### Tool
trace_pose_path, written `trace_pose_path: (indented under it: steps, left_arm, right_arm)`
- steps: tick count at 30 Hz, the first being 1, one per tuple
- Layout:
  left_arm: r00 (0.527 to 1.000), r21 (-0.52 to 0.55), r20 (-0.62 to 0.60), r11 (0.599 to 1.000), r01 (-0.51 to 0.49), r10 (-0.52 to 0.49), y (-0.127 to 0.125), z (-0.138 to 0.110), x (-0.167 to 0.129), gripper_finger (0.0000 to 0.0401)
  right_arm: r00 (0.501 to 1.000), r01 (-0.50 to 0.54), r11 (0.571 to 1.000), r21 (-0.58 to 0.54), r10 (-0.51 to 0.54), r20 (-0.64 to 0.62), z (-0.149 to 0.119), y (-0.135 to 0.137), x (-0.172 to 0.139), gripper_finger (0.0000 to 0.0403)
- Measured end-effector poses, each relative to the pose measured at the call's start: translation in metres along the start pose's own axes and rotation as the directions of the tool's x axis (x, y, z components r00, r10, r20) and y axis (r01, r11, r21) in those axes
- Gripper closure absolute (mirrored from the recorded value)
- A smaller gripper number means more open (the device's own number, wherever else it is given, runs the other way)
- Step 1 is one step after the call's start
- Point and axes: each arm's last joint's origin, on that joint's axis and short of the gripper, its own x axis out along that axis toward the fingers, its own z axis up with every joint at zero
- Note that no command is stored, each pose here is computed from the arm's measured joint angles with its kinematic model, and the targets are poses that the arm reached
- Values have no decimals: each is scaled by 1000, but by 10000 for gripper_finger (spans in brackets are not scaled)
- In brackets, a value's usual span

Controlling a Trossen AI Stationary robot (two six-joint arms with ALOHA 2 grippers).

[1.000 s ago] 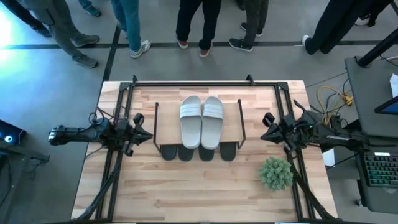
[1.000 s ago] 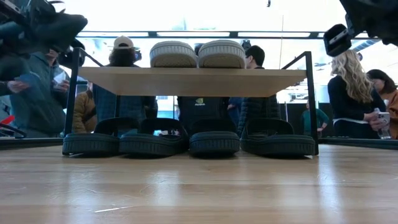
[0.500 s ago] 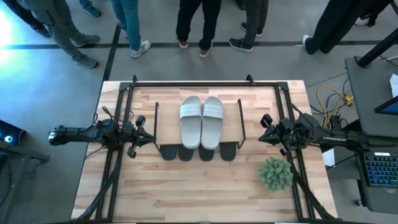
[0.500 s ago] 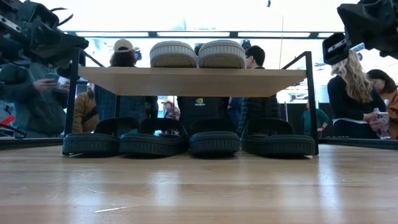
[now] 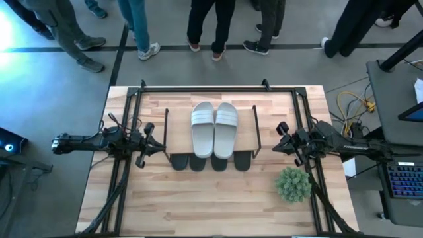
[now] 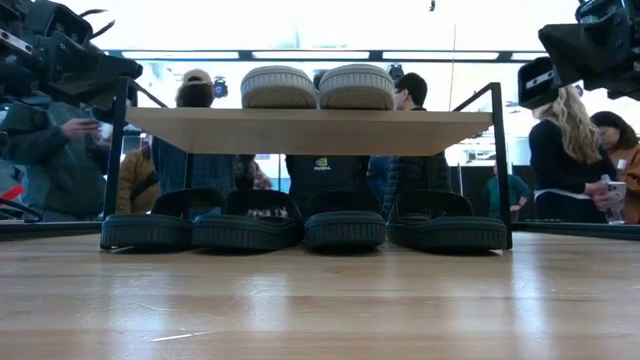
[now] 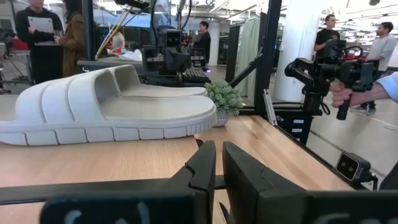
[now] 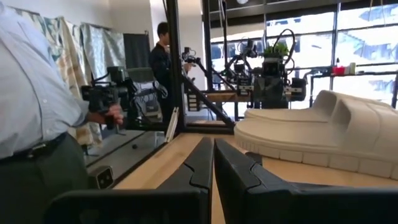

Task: Pick and place slides into the shelf
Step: Return to Home Position

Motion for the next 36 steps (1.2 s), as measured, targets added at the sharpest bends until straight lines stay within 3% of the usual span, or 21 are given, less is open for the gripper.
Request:
trace_pose_path:
  steps: [8,20,36]
  left_arm:
    - [1000,-3,-1,1000,1,-1,0,0,0,384]
    - [1000,-3,-5,1000,0,0,0,0,1,384]
    - [1000,-3,-4,1000,-3,3,0,0,1,384]
  right_arm:
    - [1000,8,1000,-3,-8,0,0,0,0,394]
    - [1000,9,979,202,-9,-2,0,0,0,394]
    - [1000,8,980,198,-8,-2,0,0,0,394]
